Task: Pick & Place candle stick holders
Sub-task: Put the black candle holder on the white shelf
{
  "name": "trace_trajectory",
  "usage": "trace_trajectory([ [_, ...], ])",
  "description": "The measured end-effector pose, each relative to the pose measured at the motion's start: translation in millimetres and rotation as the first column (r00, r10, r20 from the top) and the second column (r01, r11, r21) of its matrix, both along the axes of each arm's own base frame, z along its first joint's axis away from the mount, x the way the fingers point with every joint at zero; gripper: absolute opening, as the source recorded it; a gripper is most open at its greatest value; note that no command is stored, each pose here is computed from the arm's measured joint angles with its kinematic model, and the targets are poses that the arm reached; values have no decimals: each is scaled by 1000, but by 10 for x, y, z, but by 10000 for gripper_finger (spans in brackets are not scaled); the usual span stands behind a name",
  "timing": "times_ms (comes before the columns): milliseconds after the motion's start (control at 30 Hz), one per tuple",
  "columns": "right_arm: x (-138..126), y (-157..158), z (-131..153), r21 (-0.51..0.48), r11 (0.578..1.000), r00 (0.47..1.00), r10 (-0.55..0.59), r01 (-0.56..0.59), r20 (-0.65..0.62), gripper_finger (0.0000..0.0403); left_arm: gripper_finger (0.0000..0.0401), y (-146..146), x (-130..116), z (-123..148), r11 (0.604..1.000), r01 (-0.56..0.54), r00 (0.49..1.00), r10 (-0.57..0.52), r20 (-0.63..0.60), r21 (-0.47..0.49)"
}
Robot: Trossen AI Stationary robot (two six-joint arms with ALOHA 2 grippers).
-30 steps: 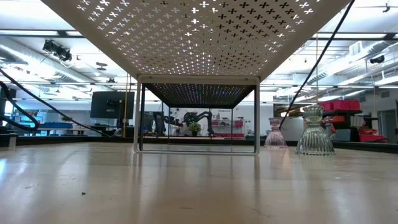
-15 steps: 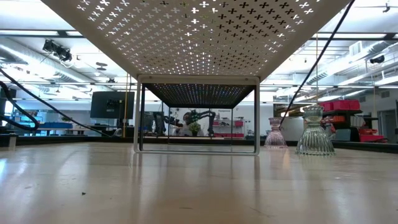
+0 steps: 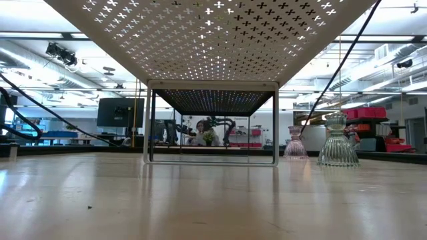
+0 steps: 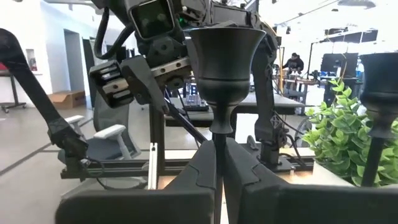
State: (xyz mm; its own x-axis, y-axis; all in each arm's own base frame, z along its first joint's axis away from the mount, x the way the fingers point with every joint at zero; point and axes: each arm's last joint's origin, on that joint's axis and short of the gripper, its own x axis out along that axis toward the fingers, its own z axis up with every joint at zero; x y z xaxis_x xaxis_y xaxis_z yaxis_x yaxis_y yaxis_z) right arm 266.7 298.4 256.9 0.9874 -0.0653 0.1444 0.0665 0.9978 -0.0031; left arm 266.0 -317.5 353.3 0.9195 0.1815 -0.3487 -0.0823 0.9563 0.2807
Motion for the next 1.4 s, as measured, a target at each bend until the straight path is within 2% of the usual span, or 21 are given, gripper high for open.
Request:
trace_trajectory([
  [367, 10, -3, -19, 7, 1000, 1000, 0, 0, -13, 1, 179, 1, -1, -1, 1000, 0, 1000, 0, -1, 1],
  [700, 14, -2, -31, -12, 1000, 1000, -1, 1, -25, 34, 179, 1, -1, -2, 1000, 0, 1000, 0, -2, 1],
  [1033, 72, -42, -37, -21, 1000, 1000, 16, -17, -24, 18, 179, 0, 0, -3, 1000, 0, 1000, 0, -2, 2],
  [1400, 68, -35, -59, -35, 999, 999, 7, -8, -42, 37, 179, 0, 0, -3, 1000, 0, 1000, 0, -2, 2],
])
